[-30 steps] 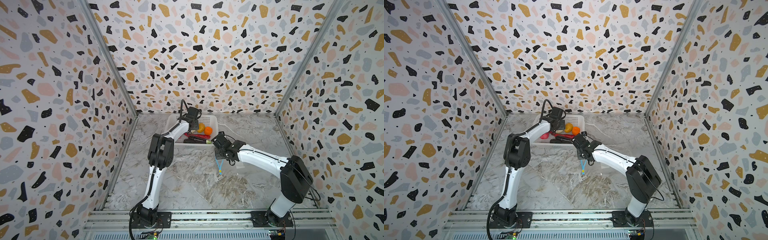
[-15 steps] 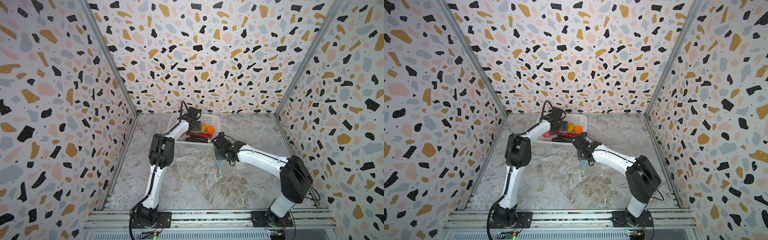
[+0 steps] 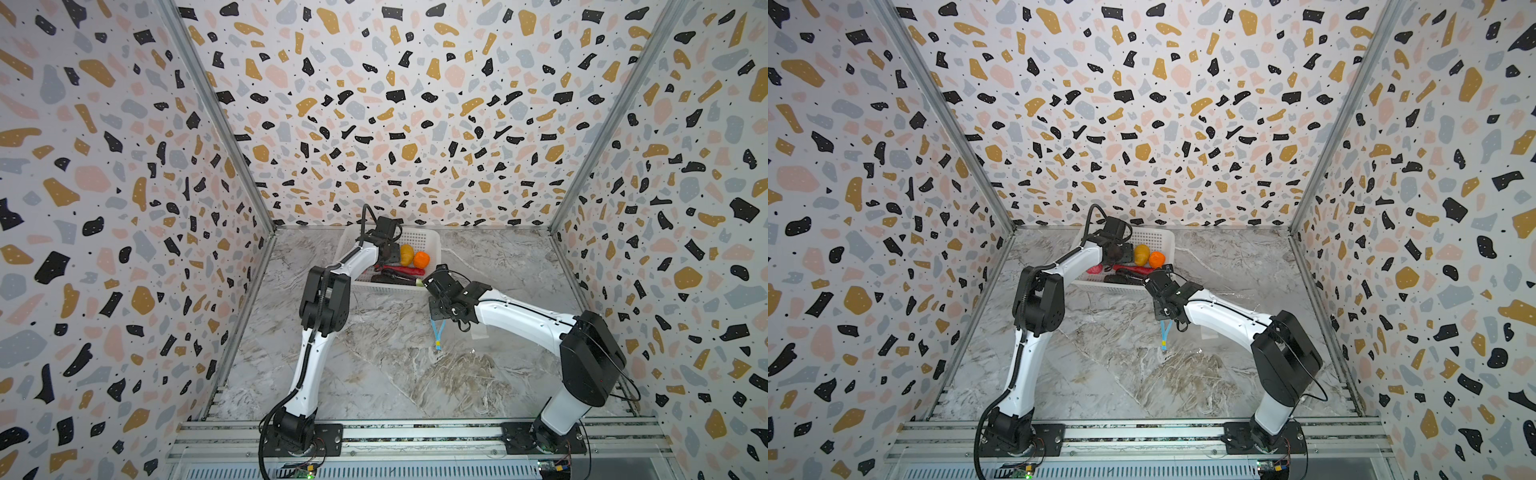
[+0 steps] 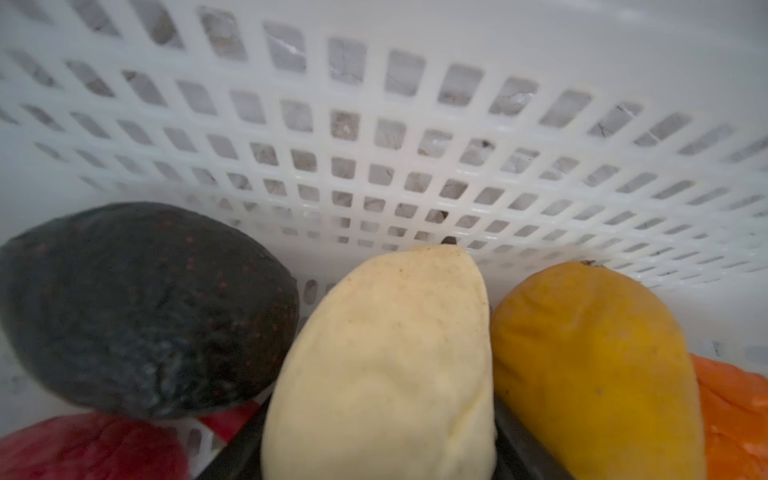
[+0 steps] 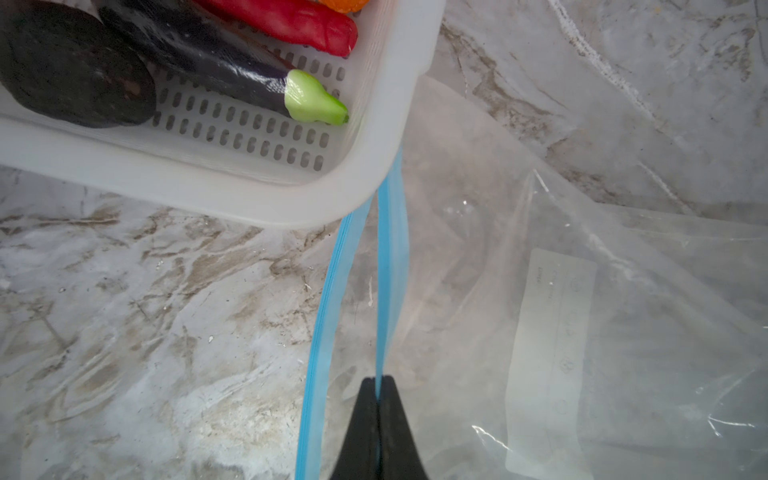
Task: Place the food in the zip-top bag and seal the zipper
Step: 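Lower the left gripper onto the cream pear and close on it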
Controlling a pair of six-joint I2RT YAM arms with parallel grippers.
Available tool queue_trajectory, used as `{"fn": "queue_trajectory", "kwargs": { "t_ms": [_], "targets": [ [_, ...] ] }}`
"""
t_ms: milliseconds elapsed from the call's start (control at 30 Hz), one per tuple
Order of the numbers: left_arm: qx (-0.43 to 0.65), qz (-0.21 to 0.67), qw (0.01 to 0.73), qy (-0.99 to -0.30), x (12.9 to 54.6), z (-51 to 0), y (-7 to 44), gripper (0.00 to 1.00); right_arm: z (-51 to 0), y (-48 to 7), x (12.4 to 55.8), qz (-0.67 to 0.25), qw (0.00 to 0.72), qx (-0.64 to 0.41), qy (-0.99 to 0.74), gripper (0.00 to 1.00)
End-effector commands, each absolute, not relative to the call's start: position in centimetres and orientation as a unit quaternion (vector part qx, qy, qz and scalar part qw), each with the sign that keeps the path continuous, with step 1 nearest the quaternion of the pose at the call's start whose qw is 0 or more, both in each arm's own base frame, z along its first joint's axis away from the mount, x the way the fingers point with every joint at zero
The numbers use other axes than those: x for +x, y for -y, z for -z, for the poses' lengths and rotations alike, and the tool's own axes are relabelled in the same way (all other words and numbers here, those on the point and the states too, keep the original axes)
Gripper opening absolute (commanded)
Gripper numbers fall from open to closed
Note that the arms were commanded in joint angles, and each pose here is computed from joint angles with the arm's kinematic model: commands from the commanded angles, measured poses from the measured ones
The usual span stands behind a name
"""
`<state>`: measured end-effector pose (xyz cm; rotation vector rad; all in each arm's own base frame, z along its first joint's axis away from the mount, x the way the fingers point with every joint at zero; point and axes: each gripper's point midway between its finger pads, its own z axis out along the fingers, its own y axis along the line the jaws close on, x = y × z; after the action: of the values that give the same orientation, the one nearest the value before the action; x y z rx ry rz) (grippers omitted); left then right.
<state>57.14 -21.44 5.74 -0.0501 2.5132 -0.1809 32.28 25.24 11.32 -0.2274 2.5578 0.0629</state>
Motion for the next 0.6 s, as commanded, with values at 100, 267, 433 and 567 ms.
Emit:
{"fn": "queue_trajectory", "kwargs": {
  "t_ms": [100,267,433,567],
  "targets": [
    [-0.022,0.063,0.329,-0.942,58.6,-6.3,21.4,0.69,-11.5,-25.5,31.9,-0.028,0.283,-0.088,-0.955,0.00],
    [-0.021,0.061,0.332,-0.941,58.7,-6.6,21.4,0.55,-11.6,-25.4,31.7,-0.029,0.284,-0.086,-0.954,0.00],
    [-0.020,0.071,0.354,-0.932,58.8,-9.2,21.5,0.49,-11.5,-25.3,31.7,-0.029,0.284,-0.086,-0.955,0.00],
    [-0.020,0.077,0.371,-0.925,58.6,-11.6,21.3,0.46,-12.1,-25.4,31.9,-0.034,0.292,-0.084,-0.952,0.00]
  ]
}}
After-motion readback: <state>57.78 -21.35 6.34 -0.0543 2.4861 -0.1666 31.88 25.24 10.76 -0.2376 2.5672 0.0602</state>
